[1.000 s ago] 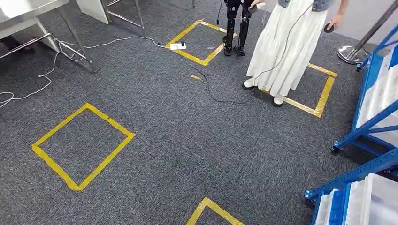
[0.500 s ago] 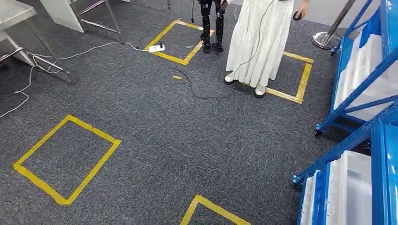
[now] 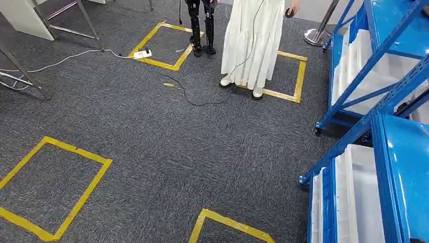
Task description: Take the parts from the cabinet and place them on the table.
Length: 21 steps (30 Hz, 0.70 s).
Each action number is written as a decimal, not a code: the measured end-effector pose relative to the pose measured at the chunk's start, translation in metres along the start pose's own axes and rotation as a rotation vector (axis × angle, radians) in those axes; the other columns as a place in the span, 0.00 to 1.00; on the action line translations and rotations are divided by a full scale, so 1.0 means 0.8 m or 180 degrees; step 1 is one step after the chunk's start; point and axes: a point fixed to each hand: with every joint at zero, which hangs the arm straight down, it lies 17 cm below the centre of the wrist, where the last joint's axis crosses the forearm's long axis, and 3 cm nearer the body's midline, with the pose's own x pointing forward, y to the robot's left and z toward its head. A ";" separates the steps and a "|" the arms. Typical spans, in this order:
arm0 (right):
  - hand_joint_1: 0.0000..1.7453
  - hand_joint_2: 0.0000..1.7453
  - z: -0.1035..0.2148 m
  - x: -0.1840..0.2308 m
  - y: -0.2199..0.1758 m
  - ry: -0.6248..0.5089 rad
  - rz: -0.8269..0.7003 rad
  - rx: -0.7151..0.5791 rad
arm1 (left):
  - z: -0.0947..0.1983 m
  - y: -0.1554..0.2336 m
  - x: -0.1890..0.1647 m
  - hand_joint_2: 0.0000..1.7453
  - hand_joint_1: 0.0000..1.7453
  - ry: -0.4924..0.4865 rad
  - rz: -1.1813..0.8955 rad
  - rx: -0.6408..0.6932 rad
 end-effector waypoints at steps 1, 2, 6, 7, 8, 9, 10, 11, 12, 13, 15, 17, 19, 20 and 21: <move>0.00 0.00 0.000 0.000 0.000 0.0002 -0.0004 -0.0002 | 0.000 0.001 0.000 0.00 0.00 0.0006 0.0020 0.0007; 0.00 0.00 0.000 -0.001 -0.001 0.0006 -0.0007 -0.0008 | 0.000 0.001 0.000 0.00 0.00 0.0008 0.0029 0.0009; 0.00 0.00 -0.001 -0.001 -0.003 0.0013 -0.0022 -0.0025 | 0.000 0.000 0.002 0.00 0.00 -0.0002 0.0045 0.0002; 0.00 0.00 -0.001 0.001 -0.002 0.0005 -0.0025 -0.0022 | 0.000 -0.001 0.002 0.00 0.00 -0.0004 0.0046 -0.0001; 0.00 0.00 -0.001 0.004 0.000 -0.0004 -0.0031 -0.0017 | 0.000 -0.001 0.002 0.00 0.00 -0.0003 0.0048 -0.0001; 0.00 0.00 -0.001 0.003 -0.002 0.0001 -0.0032 -0.0022 | 0.000 -0.001 0.002 0.00 0.00 -0.0002 0.0054 -0.0001; 0.00 0.00 -0.001 0.000 -0.004 0.0009 -0.0029 -0.0031 | 0.000 -0.001 0.003 0.00 0.00 -0.0003 0.0059 0.0001; 0.00 0.00 -0.001 -0.001 -0.005 0.0015 -0.0028 -0.0038 | 0.000 -0.001 0.005 0.00 0.00 -0.0006 0.0069 0.0000; 0.00 0.00 -0.001 -0.002 -0.006 0.0019 -0.0029 -0.0041 | 0.000 -0.001 0.006 0.00 0.00 -0.0007 0.0075 -0.0001; 0.00 0.00 -0.001 -0.003 -0.005 0.0024 -0.0030 -0.0038 | 0.000 0.001 0.005 0.00 0.00 0.0001 0.0079 0.0003; 0.00 0.00 -0.001 0.000 -0.004 0.0015 -0.0035 -0.0039 | 0.000 -0.001 0.001 0.00 0.00 0.0033 0.0089 -0.0002; 0.00 0.00 -0.001 0.000 -0.004 0.0014 -0.0036 -0.0039 | 0.000 -0.002 -0.001 0.00 0.00 0.0044 0.0092 -0.0008; 0.00 0.00 -0.001 0.000 -0.004 0.0015 -0.0036 -0.0041 | 0.000 -0.002 -0.002 0.00 0.00 0.0061 0.0110 -0.0009; 0.00 0.00 -0.001 0.000 -0.004 0.0014 -0.0037 -0.0040 | 0.000 -0.002 -0.003 0.00 0.00 0.0068 0.0114 -0.0009; 0.00 0.00 -0.001 0.000 -0.004 0.0012 -0.0034 -0.0037 | 0.000 -0.001 -0.003 0.00 0.00 0.0074 0.0116 -0.0007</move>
